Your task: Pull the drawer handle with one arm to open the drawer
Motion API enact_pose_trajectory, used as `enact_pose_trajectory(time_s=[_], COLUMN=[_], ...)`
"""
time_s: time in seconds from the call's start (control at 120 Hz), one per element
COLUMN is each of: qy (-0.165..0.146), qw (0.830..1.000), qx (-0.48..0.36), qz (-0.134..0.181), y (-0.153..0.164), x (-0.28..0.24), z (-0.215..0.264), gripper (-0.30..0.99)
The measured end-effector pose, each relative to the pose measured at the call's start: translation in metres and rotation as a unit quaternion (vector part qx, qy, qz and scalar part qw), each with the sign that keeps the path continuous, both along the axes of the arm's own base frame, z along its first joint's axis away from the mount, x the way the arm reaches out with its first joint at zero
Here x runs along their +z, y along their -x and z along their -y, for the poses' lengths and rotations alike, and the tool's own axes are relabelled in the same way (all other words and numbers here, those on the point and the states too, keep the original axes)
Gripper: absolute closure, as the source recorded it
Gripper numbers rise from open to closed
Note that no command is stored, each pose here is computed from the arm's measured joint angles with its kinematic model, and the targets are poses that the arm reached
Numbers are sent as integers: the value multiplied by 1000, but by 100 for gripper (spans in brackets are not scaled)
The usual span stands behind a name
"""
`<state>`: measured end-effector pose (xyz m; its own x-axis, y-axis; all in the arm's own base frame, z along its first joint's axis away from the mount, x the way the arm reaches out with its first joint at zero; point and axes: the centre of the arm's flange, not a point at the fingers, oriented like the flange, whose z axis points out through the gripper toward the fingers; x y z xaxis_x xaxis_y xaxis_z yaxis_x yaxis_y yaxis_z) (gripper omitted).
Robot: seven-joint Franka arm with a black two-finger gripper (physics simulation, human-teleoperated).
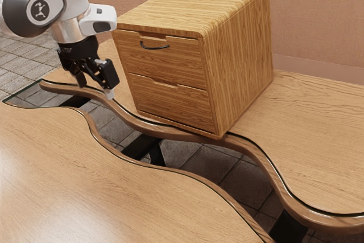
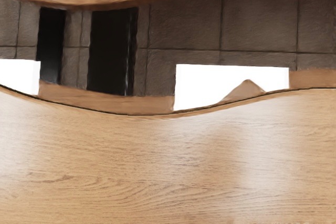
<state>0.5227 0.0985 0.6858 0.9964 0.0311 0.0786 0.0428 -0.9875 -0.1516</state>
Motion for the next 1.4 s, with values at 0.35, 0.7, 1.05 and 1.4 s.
enact_pose_trajectory(time_s=[0.35, 0.7, 1.05, 1.4], qy=[-1, 37, 57, 30], qw=[988, 994, 984, 973], qx=[-48, -100, -169, -207], qz=[147, 34, -1, -96], y=[76, 56, 64, 75], x=[165, 106, 102, 66], z=[30, 73, 109, 155], gripper=[0, 0, 0, 0])
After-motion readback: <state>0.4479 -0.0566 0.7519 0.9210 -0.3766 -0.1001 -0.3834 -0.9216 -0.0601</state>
